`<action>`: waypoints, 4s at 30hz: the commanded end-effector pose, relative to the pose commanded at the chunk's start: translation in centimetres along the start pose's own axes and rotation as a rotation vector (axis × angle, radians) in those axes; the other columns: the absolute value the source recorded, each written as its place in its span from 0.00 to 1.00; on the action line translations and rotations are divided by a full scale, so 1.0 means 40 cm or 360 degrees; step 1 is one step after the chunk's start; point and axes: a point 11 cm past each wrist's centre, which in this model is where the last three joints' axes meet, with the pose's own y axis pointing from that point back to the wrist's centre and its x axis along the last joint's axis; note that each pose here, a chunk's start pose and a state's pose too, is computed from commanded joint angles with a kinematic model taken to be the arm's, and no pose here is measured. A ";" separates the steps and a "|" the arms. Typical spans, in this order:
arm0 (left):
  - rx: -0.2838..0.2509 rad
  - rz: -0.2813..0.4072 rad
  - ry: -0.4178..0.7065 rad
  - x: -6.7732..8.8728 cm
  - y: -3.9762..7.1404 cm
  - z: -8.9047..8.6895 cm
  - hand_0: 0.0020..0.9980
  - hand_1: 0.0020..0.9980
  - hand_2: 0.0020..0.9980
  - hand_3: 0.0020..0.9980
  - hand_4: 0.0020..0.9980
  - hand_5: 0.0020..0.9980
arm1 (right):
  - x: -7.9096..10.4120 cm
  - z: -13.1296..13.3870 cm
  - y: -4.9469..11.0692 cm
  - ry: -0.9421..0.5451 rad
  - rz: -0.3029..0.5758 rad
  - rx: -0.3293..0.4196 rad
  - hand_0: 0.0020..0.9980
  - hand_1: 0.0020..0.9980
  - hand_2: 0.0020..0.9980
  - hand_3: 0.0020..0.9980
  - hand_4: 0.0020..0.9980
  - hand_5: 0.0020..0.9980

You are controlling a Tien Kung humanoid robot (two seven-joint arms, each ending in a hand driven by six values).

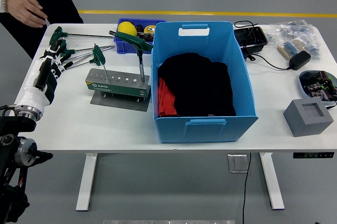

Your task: Lift tool from toolbox,place it in box,lift tool from toolbox,place it in box

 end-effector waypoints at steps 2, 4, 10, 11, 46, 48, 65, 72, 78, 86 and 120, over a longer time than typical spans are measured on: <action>0.0000 0.0001 -0.0001 0.001 0.000 0.000 0.86 0.91 1.00 0.95 0.95 0.90 | 0.000 0.001 0.000 0.0037 -0.0002 -0.0003 0.69 0.68 0.74 0.59 0.79 0.72; 0.0000 0.0004 -0.0002 0.003 -0.001 0.000 0.86 0.91 1.00 0.95 0.95 0.90 | 0.001 0.000 0.000 0.0087 -0.0005 -0.0006 0.69 0.68 0.74 0.59 0.79 0.72; -0.0002 0.0014 -0.0006 0.009 -0.001 0.002 0.85 0.90 1.00 0.96 0.95 0.90 | 0.002 -0.008 0.000 0.0112 -0.0010 -0.0004 0.69 0.68 0.74 0.59 0.79 0.72; -0.0004 0.0014 -0.0007 0.009 -0.001 0.003 0.85 0.90 1.00 0.96 0.95 0.90 | 0.002 -0.009 0.000 0.0114 -0.0010 -0.0003 0.69 0.68 0.74 0.59 0.79 0.72; -0.0008 0.0018 -0.0005 0.011 0.001 0.005 0.86 0.92 1.00 0.96 0.94 0.88 | -0.007 -0.022 0.000 0.0098 0.0008 0.0013 0.69 0.68 0.74 0.59 0.80 0.72; -0.0007 0.0016 -0.0008 0.011 0.002 0.005 0.86 0.92 1.00 0.96 0.94 0.88 | -0.007 -0.021 0.000 0.0101 0.0007 0.0011 0.69 0.68 0.74 0.59 0.80 0.72; 0.0008 0.0013 -0.0017 0.011 0.007 -0.003 0.86 0.92 1.00 0.96 0.94 0.88 | -0.011 -0.010 0.000 0.0111 0.0004 -0.0005 0.70 0.68 0.74 0.59 0.79 0.72; 0.0006 0.0013 -0.0024 0.011 0.009 0.000 0.86 0.92 1.00 0.96 0.94 0.88 | -0.012 -0.008 0.000 0.0107 0.0004 -0.0007 0.69 0.68 0.74 0.58 0.79 0.72; -0.0029 -0.0051 -0.0036 -0.020 -0.007 0.026 0.86 0.90 1.00 0.94 0.94 0.88 | -0.012 -0.011 0.000 0.0096 0.0004 -0.0002 0.69 0.68 0.74 0.59 0.79 0.72; -0.0194 -0.0253 -0.0424 -0.117 -0.092 0.153 0.89 0.89 0.98 0.91 1.00 0.77 | -0.013 -0.015 0.000 0.0090 0.0005 0.0000 0.69 0.68 0.74 0.58 0.79 0.72; -0.0332 -0.0878 -0.2729 -0.430 -0.292 0.200 0.86 0.89 0.94 0.89 1.00 0.41 | -0.018 -0.030 0.000 0.0112 -0.0003 0.0011 0.69 0.68 0.73 0.58 0.79 0.72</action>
